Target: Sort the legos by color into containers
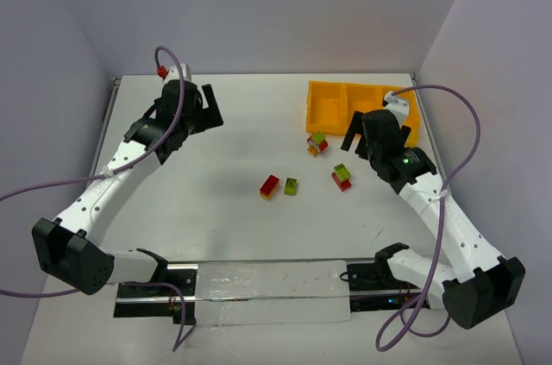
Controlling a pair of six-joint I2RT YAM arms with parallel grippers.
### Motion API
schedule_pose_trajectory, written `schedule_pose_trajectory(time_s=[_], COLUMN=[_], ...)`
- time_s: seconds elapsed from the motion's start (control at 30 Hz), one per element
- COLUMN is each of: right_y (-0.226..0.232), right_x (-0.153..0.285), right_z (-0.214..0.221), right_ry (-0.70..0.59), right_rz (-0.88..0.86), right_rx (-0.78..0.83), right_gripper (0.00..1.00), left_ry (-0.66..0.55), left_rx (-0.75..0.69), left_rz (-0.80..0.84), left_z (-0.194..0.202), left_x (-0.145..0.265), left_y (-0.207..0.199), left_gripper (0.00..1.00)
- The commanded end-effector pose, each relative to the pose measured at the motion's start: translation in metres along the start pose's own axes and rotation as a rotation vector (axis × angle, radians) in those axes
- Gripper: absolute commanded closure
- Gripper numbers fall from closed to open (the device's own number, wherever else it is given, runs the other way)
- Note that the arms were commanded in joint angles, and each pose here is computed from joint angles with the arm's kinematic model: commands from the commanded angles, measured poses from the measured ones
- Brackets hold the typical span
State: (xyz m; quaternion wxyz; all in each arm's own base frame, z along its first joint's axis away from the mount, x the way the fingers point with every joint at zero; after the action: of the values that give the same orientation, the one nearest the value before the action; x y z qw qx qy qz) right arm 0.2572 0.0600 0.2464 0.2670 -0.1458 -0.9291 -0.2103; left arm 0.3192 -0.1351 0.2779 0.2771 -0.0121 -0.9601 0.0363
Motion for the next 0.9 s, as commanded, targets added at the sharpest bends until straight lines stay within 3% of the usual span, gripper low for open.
schedule_pose_trajectory(time_s=[0.0,0.23,0.53,0.87], right_y=[0.003,-0.003,-0.070,-0.117], right_x=[0.004,0.000,-0.057,-0.101], right_z=[-0.008,-0.007,-0.019,-0.035], right_ry=[-0.035,-0.009,0.054,0.008], right_rz=[-0.019,-0.026,0.273,0.446], right_rx=[-0.056,-0.011,-0.107,-0.187], right_gripper=[0.00,0.00,0.00,0.00], left_ry=[-0.043,-0.063,0.045,0.085], left_rx=[0.026,0.057,-0.004,-0.064], left_rz=[0.056,0.130,0.152,0.138], left_z=[-0.010,-0.009,-0.002,0.001], left_x=[0.001,-0.004,-0.021,-0.034], left_y=[-0.007,-0.019,-0.030,-0.031], left_gripper=[0.01,0.01,0.01,0.01])
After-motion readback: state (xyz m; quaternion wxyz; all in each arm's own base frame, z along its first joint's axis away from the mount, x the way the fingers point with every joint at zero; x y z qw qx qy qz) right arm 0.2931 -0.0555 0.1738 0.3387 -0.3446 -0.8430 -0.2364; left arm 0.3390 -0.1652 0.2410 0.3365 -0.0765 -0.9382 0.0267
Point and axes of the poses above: each gripper's point midway between its finger pads, its own x axis back along the fingers, its own y axis along the line the jaws close on, z = x × y, the point moved 5 cm from there along x, back along the fingers, and after that the axes turned 11 degrees about -x, right-handed, at the moved point
